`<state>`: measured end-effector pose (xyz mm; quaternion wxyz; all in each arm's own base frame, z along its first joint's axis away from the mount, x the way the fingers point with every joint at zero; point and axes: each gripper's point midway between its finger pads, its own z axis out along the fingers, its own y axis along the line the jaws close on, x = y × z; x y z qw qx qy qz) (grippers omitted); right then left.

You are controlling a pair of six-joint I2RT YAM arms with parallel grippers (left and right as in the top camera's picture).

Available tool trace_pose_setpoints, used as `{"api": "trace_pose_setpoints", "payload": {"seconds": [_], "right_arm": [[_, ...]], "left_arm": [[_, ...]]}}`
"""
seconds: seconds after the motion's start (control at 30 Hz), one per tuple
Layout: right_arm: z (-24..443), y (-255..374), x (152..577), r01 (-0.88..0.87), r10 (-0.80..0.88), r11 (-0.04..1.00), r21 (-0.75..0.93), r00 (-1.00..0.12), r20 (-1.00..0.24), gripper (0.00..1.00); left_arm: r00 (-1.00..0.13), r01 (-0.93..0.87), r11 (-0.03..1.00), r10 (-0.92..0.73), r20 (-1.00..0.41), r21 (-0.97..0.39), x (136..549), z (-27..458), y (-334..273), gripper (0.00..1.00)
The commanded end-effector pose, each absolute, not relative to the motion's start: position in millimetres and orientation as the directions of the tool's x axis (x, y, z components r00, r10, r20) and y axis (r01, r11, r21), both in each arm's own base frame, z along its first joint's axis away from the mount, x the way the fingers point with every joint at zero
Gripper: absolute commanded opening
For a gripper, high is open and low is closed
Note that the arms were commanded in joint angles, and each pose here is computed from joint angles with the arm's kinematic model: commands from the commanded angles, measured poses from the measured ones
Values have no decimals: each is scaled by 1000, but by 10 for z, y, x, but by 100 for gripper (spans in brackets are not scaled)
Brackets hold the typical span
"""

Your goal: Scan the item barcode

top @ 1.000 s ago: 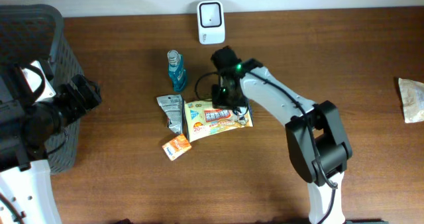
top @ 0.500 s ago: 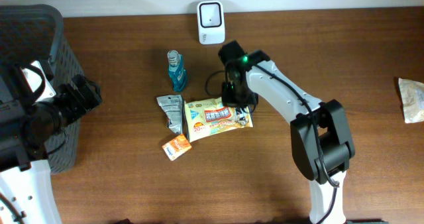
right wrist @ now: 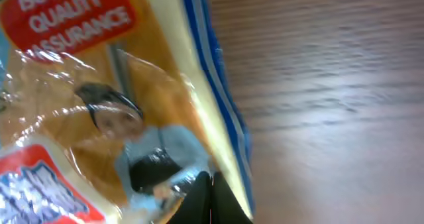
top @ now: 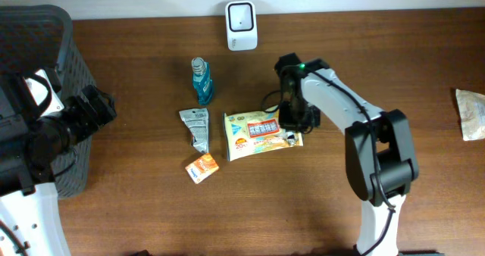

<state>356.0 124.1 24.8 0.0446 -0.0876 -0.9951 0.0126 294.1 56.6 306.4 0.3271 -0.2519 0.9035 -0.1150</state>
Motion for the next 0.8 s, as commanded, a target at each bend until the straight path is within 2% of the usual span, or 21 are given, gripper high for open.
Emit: {"api": "trace_pose_setpoints", "payload": {"seconds": [0.0,0.03,0.07,0.1,0.13,0.2,0.23,0.4,0.47,0.57,0.6,0.63,0.67,0.73,0.77], "right_arm": [[775,1116,3623,170,170,985,-8,-985,-11,4],[851,1100,3615,162,161,987,-3,-987,-20,4],[923,1086,3605,147,147,989,1,-989,-30,11],[1022,1064,3593,121,121,993,7,-992,-46,36],[1079,1041,3579,104,104,995,9,-993,-53,69],[1130,1007,3552,85,85,996,7,-995,-54,93],[1140,992,3543,78,78,997,6,-996,-51,98],[1139,922,3544,84,84,996,4,-995,-45,99],[1140,908,3584,92,92,996,10,-994,-58,99],[1144,970,3635,89,92,995,44,-993,-73,99],[1144,1018,3659,85,91,994,67,-993,-79,99],[1148,1060,3685,82,90,993,90,-992,-86,99],[1154,1103,3710,79,90,990,115,-992,-93,100],[1160,1127,3740,76,90,989,128,-991,-103,87],[1161,1130,3755,76,90,989,130,-990,-109,86]], "left_arm": [[-655,-386,839,-542,-526,-383,2938,3061,567,99],[-655,-386,839,-542,-526,-384,2938,3061,567,99],[-655,-387,839,-542,-526,-383,2938,3061,567,99],[-655,-386,839,-542,-526,-384,2939,3062,567,99],[-655,-386,839,-542,-526,-384,2939,3062,567,99],[-655,-386,839,-542,-527,-383,2939,3061,568,99],[-655,-386,839,-542,-527,-384,2939,3062,567,99],[-697,-300,818,-539,-472,-491,2928,3094,298,99],[-742,-200,823,-481,-466,-531,2920,3120,92,100],[-798,-103,859,-373,-474,-502,2884,3027,-106,98],[-811,-100,863,-359,-463,-495,2871,2970,-147,95],[-833,-84,865,-334,-441,-495,2854,2869,-244,85],[-857,-58,865,-299,-420,-498,2855,2722,-365,68],[-874,-39,864,-274,-403,-502,2866,2572,-473,57],[-881,-37,861,-269,-390,-508,2873,2487,-524,50]]}}
